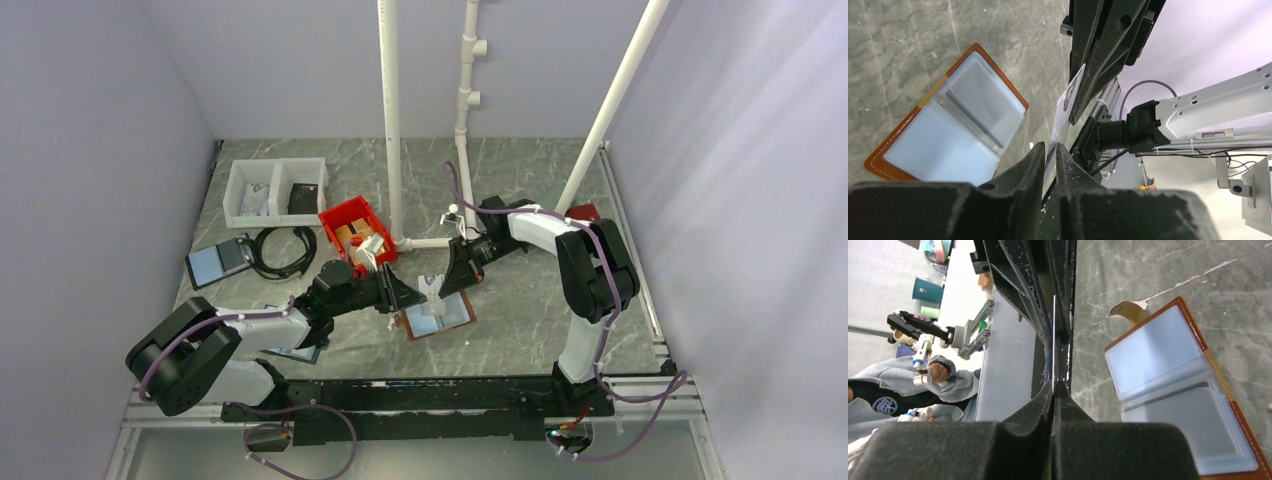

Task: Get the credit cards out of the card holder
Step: Place the credit card in the storage box.

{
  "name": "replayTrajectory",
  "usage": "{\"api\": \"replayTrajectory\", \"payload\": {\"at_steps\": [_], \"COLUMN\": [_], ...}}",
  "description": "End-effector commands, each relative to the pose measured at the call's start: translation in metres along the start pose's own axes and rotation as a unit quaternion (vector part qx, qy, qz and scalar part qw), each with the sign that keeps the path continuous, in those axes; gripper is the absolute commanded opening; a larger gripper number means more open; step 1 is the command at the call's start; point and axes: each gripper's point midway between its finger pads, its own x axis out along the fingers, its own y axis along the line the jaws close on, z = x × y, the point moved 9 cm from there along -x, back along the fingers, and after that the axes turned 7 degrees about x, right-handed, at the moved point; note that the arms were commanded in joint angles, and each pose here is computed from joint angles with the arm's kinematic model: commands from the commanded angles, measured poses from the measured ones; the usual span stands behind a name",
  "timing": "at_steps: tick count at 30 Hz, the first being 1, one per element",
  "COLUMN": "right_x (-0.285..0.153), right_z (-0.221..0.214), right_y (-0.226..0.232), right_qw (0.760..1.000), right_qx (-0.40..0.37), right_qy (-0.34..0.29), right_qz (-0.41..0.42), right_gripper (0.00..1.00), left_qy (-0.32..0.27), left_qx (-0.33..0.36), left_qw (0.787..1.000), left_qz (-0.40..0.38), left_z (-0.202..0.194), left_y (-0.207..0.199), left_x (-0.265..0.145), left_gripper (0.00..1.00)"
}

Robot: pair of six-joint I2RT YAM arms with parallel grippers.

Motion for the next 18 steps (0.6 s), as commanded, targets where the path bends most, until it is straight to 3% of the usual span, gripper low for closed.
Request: {"api": "replayTrajectory", "payload": {"at_steps": [1,7,11,18], "right_x": [0.000,0.000,0.000,-0.005], "right_z": [0.013,0.012,0.013,0.018], "right_y": [0.010,0.009,0.010,0.018], "right_qw": [0.999,0.999,0.999,0.997], "right_qx": [-0.046,-0.045,-0.048,-0.069], "right_qy": [-0.011,-0.009,-0.005,0.013], "right_qz": [0.016,0.014,0.010,-0.024], "right_gripper": [0.00,0.00,0.00,0.33], "left_qy": [-0.013,-0.011,-0.016,-0.004], "left_qx": [0.020,0.027,0.030,0.033], "left_qw": [0.999,0.998,0.998,0.999], "left_qz": [-0.045,-0.057,-0.054,0.002], "left_z": [0.011,0.010,0.008,0.005], "left_y": [-0.013,-0.014,-0.013,-0.007], "left_x": [0.006,0.006,0.002,-0.015], "left_gripper": [0.17,0.00,0.00,0.00]}}
